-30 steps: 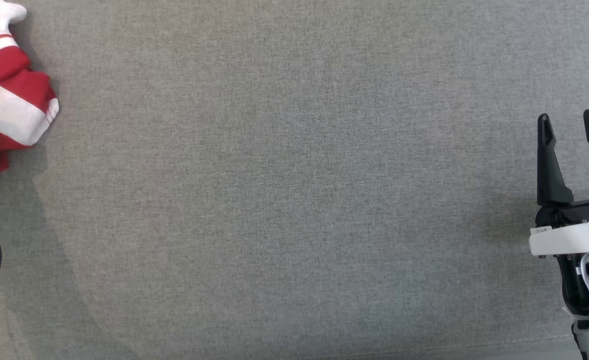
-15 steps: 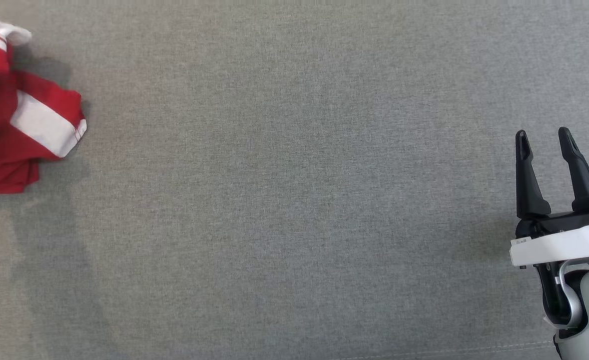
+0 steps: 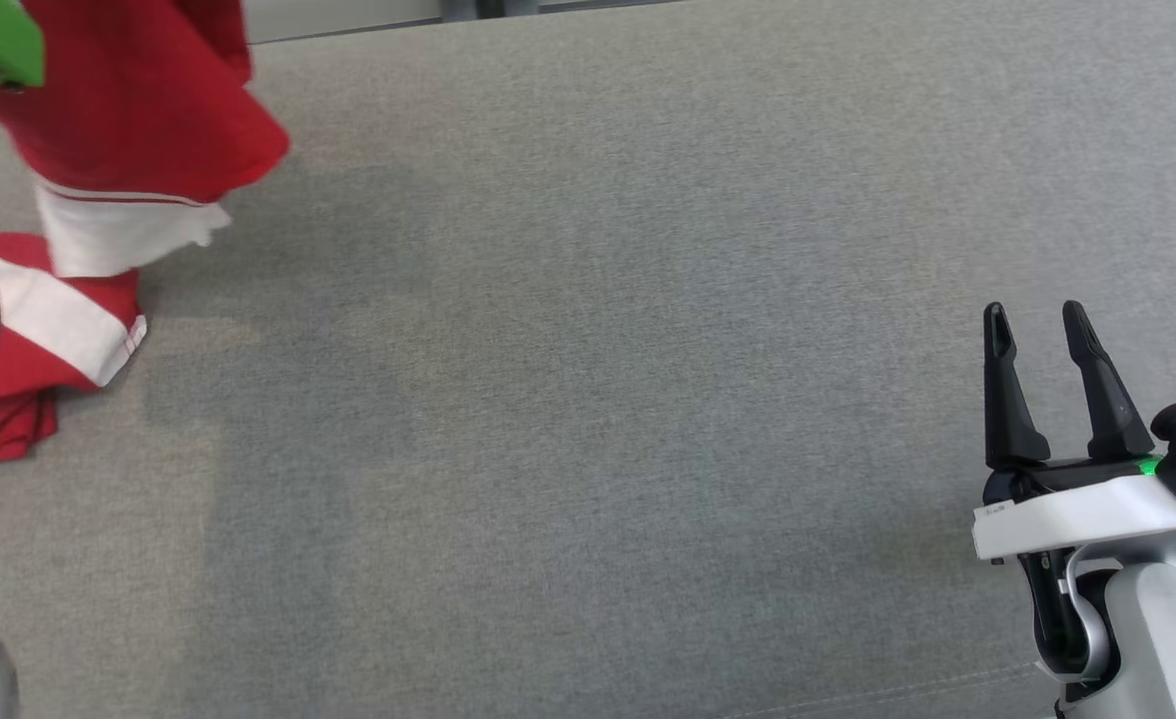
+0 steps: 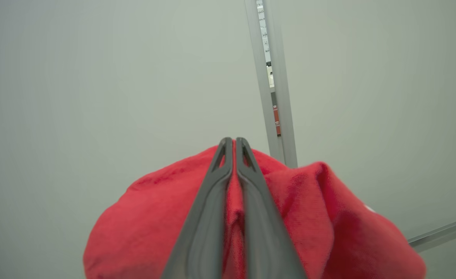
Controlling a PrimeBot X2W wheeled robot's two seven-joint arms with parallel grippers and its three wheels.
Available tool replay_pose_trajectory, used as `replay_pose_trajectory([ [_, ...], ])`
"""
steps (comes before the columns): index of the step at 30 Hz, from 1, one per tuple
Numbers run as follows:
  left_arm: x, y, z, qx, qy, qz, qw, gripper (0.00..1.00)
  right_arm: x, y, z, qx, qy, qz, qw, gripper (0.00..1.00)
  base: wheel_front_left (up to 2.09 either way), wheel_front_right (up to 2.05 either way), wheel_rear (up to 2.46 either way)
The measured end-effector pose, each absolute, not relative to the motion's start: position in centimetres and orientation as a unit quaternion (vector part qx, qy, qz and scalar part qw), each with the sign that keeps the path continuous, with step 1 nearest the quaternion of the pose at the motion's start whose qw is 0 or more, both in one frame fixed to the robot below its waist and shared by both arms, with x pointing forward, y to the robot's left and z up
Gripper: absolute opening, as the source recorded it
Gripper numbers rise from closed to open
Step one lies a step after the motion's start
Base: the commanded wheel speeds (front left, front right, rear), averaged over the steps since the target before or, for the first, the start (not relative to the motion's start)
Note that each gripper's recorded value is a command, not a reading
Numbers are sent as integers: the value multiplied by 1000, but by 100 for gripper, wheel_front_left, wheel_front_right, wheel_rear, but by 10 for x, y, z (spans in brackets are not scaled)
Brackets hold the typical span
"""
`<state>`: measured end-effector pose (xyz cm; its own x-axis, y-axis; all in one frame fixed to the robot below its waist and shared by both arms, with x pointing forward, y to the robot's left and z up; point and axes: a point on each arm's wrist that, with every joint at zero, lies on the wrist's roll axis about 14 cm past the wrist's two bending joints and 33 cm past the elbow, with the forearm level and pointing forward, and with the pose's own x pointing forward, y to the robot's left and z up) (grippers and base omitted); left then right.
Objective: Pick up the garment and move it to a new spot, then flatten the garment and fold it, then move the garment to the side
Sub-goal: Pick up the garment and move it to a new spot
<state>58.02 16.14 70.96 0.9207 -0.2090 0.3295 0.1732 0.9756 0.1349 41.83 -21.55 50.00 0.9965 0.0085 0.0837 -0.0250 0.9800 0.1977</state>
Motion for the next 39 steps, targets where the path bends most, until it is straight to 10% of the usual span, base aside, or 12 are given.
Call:
replay_pose_trajectory([
  [17,540,-69,719,-43,-181,-353,917,0,371,-267,514,109,-62,-90,988,100,0,0,0],
  [32,472,-97,494,-96,79,-372,920,0,368,-262,511,120,-59,-91,987,100,0,0,0],
  [35,457,-101,485,-88,86,-387,914,100,370,-258,511,122,-60,-85,987,100,0,0,0],
  [39,451,-103,503,-103,53,-389,914,100,369,-253,513,125,-62,-77,987,100,0,0,0],
])
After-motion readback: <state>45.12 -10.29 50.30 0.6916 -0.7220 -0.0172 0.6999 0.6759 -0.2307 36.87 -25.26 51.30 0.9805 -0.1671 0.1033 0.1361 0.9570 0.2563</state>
